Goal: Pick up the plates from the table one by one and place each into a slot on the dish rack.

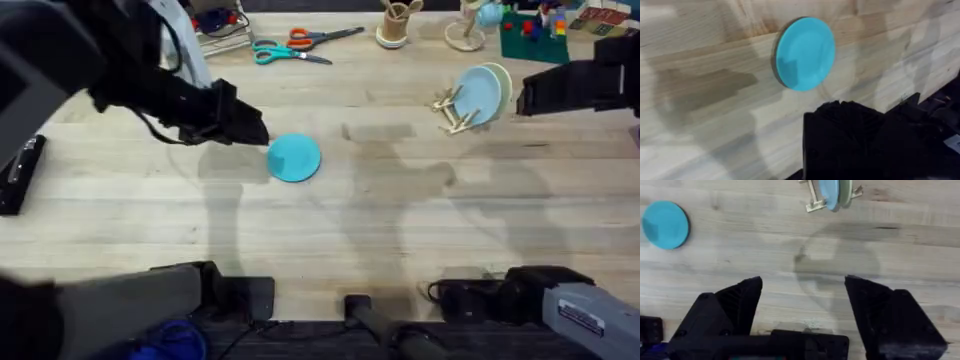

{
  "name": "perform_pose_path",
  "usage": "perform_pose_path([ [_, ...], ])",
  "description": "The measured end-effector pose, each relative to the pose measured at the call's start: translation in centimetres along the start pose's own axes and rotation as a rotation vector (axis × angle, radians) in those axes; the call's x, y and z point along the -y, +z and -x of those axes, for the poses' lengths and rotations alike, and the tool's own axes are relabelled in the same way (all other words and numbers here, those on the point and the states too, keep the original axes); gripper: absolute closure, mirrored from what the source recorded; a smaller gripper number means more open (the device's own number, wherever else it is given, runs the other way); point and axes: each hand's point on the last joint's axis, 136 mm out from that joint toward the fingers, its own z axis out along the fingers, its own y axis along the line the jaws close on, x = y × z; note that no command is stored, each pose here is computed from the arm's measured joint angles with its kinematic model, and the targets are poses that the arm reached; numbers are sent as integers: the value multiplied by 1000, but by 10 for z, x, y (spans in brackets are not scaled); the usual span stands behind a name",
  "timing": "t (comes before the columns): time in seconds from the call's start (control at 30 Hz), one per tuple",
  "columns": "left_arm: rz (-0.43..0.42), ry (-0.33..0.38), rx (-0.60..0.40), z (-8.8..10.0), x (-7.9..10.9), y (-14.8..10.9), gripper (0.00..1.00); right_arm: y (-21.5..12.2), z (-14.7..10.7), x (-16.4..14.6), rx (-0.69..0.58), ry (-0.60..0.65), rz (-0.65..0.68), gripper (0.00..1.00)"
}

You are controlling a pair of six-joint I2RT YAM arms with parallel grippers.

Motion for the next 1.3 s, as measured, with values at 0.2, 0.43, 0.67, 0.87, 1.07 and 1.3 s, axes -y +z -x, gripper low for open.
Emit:
perform_pose_path([
  [0.2, -28, -17, -62, 7, -18, 26, 959, 0, 0, 0, 0, 0, 0, 8],
  [0.43, -41, -33, -102, 15, -38, 52, 959, 0, 0, 0, 0, 0, 0, 7],
  [0.67, -39, -57, -140, 19, -61, 80, 959, 0, 0, 0, 1, 0, 0, 7],
  [0.87, -100, -92, -150, 20, -63, 89, 959, 0, 0, 0, 0, 0, 0, 7],
  [1.07, -157, -107, -147, 24, -59, 96, 959, 0, 0, 0, 1, 0, 0, 7],
  [1.3, -164, -107, -144, 25, -58, 96, 959, -1, 0, 0, 2, 0, 0, 8],
])
